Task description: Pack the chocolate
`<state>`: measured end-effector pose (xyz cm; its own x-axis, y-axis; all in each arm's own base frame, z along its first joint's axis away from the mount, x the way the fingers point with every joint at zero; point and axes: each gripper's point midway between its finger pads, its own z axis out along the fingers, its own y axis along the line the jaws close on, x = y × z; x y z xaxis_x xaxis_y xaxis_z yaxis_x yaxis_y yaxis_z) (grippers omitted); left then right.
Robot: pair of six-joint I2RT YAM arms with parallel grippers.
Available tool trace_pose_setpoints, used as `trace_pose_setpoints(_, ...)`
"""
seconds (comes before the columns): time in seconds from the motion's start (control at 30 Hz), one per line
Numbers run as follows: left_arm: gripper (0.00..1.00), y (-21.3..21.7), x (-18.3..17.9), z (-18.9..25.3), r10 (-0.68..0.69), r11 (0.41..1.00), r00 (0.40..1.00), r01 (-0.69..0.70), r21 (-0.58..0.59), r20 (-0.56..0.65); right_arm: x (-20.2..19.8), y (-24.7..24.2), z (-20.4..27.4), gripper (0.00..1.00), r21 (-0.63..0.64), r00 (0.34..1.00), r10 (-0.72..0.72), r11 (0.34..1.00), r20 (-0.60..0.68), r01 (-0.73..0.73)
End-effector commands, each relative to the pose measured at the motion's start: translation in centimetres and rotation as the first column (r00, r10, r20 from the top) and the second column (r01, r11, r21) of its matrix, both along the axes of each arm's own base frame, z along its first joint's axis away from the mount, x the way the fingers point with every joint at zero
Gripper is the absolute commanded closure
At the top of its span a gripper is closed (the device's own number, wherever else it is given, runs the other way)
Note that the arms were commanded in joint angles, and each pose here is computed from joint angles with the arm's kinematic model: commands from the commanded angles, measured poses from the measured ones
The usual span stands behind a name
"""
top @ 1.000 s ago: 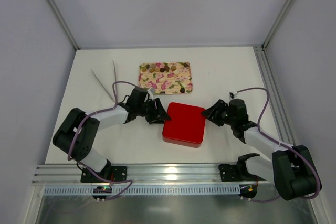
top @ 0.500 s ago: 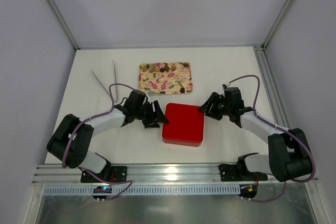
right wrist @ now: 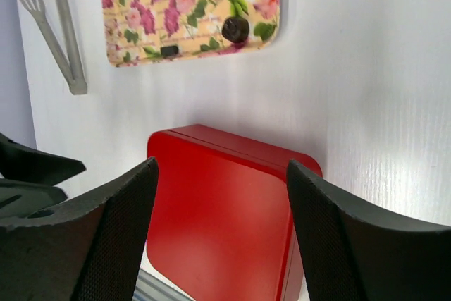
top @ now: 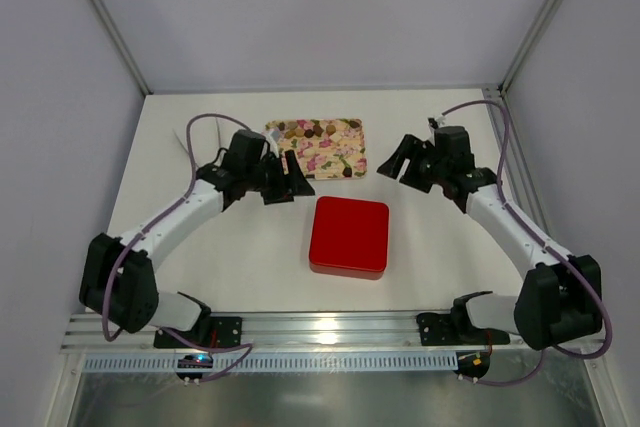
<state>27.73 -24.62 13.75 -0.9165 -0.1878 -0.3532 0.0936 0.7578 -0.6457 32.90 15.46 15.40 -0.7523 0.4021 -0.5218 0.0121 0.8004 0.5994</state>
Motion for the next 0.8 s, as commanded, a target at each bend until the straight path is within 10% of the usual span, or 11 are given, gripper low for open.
trace_pose_setpoints(0.0,0.33,1.1,-0.2,5.2,-0.048,0.999,0.991,0.045,0.030,0.127,0.2,-1.0,5.9,0.25,-0.038,0.989,0.005,0.999,0.151,0.001)
trace_pose_setpoints(0.33,0.31,3.0,-2.1,14.7,-0.029,0.999,0.939,0.034,-0.010,0.343,-4.7,-5.3,13.7,0.20,-0.132,0.933,-0.069,0.984,0.353,0.122)
trace_pose_setpoints(0.77,0.30,5.4,-4.0,15.4,0.000,0.999,0.919,-0.013,0.030,0.394,-7.8,-9.2,13.3,0.15,-0.204,0.895,-0.165,0.942,0.415,0.268)
